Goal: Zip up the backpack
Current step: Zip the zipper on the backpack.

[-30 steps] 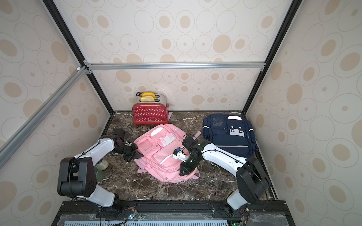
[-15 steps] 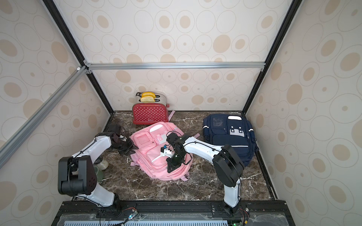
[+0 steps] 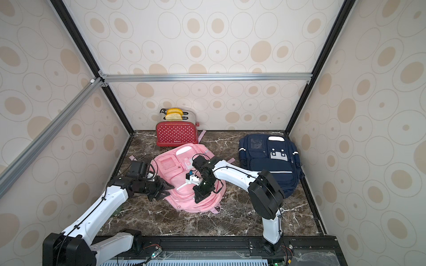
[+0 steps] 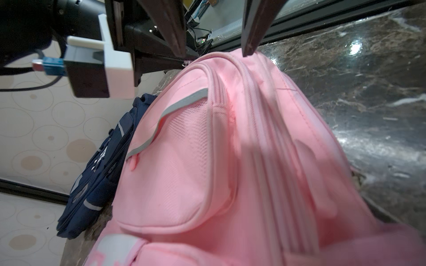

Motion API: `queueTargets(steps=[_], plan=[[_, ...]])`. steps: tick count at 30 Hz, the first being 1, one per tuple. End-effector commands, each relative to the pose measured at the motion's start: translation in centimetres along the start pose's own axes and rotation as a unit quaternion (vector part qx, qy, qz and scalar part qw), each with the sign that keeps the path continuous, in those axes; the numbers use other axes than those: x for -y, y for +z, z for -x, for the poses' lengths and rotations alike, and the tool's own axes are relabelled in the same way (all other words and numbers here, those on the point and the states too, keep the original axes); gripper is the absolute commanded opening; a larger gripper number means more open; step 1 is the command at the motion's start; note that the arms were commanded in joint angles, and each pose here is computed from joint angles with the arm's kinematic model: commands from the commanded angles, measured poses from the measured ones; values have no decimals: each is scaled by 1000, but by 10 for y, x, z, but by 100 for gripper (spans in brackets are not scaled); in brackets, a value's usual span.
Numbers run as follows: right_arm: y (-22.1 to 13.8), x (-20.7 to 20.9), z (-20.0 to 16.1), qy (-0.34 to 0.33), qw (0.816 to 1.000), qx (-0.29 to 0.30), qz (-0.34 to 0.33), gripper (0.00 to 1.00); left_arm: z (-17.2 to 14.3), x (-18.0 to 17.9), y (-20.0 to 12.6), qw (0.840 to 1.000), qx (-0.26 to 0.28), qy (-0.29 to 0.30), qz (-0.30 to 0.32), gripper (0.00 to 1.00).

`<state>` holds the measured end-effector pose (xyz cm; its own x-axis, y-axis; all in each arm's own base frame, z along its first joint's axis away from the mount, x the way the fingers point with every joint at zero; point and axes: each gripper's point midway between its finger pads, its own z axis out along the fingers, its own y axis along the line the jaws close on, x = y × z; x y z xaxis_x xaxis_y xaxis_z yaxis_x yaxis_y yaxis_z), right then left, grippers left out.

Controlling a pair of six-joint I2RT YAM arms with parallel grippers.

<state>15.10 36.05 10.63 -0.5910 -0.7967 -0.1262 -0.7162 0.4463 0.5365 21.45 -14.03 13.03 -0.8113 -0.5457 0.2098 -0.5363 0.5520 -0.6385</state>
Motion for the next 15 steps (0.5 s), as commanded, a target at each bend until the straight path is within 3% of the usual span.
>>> queueTargets(steps=[1, 6, 15], plan=[[-7, 2, 14, -32, 999, 13, -20, 0, -13, -1, 0, 999, -5, -47, -12, 41], [-9, -5, 26, -57, 998, 16, -4, 0, -16, 4, -2, 997, 31, -72, -28, 44], [-14, -7, 29, -76, 997, 27, -13, 0, -25, 17, 31, 997, 27, -70, -24, 44]])
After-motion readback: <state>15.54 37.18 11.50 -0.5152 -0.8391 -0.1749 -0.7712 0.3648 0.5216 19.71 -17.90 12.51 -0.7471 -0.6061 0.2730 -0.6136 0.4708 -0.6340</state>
